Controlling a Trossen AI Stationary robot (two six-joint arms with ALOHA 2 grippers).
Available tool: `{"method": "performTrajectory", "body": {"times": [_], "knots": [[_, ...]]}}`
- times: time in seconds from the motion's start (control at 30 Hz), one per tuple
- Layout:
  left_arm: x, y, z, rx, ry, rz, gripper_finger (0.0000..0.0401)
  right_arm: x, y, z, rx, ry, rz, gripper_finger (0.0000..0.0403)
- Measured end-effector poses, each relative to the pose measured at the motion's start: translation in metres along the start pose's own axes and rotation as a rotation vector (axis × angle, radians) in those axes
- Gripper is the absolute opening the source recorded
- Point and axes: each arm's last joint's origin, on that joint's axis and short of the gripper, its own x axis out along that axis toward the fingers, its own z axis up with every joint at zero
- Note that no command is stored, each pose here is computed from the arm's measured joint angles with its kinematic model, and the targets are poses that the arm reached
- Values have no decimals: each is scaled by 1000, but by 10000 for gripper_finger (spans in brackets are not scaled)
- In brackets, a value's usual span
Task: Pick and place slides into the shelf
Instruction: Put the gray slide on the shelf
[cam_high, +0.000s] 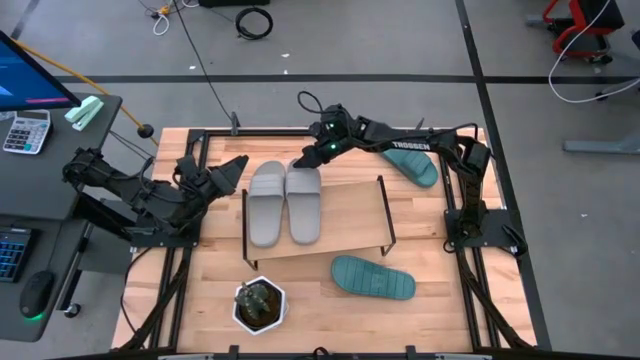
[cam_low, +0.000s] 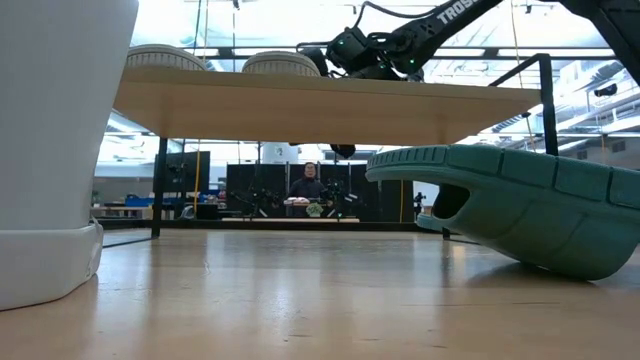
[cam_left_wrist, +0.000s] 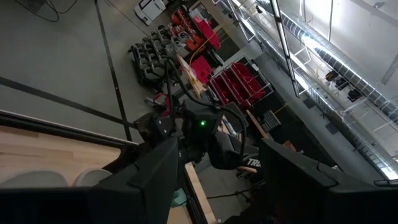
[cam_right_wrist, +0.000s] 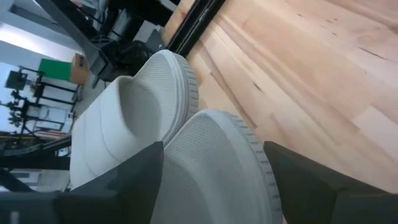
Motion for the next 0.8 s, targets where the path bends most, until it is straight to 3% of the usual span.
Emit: {"method": "performTrajectory", "body": {"times": [0.4, 0.8], "knots": [[0, 0, 0, 1, -1, 0, 228, 2, 3, 0, -48, -36, -18, 285], [0, 0, 0, 2, -1, 1, 229, -2, 0, 5, -9, -37, 5, 286]]}}
